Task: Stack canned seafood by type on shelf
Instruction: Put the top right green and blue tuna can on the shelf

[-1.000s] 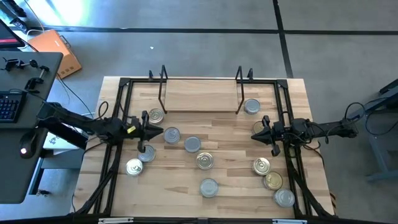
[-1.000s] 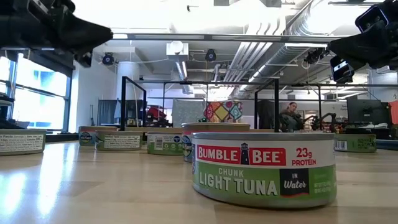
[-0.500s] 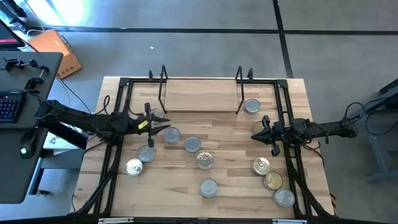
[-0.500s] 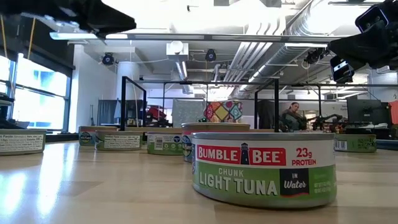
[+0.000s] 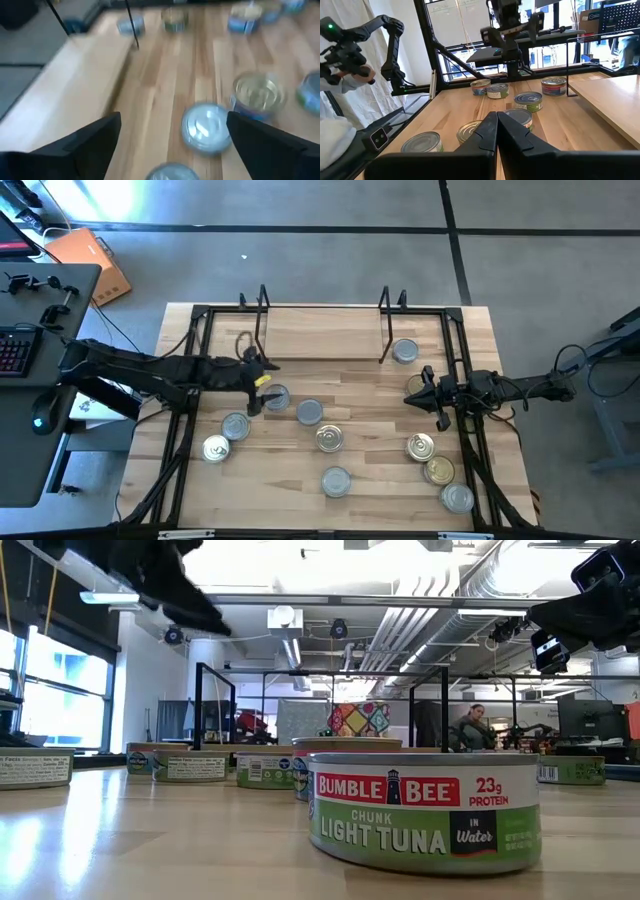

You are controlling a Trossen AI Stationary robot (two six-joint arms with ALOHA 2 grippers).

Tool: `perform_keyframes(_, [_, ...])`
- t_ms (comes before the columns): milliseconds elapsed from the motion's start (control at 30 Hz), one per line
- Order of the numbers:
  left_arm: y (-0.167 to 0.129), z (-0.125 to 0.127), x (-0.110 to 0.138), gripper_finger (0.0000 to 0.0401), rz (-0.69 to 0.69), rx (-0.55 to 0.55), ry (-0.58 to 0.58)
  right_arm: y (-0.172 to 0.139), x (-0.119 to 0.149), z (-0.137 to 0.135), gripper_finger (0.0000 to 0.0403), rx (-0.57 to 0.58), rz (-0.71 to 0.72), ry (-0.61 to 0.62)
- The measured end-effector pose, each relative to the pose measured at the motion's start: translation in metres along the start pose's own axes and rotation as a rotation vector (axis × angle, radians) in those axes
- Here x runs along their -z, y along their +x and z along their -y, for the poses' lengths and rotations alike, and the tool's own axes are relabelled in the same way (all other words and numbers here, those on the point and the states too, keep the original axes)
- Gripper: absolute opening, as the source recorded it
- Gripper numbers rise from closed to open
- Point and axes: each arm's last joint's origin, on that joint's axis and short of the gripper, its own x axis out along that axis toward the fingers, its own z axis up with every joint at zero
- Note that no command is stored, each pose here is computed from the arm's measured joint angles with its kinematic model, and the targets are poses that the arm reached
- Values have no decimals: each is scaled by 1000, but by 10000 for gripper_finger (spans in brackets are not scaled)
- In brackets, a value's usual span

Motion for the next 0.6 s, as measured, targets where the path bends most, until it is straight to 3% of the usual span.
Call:
perform_keyframes(267, [16, 20, 38, 371, -133, 52, 15, 0, 0, 0, 0, 0, 0, 0])
perform_keyframes(600, [17, 27, 106, 370, 19, -24, -54, 0, 0, 0, 0, 0, 1, 0])
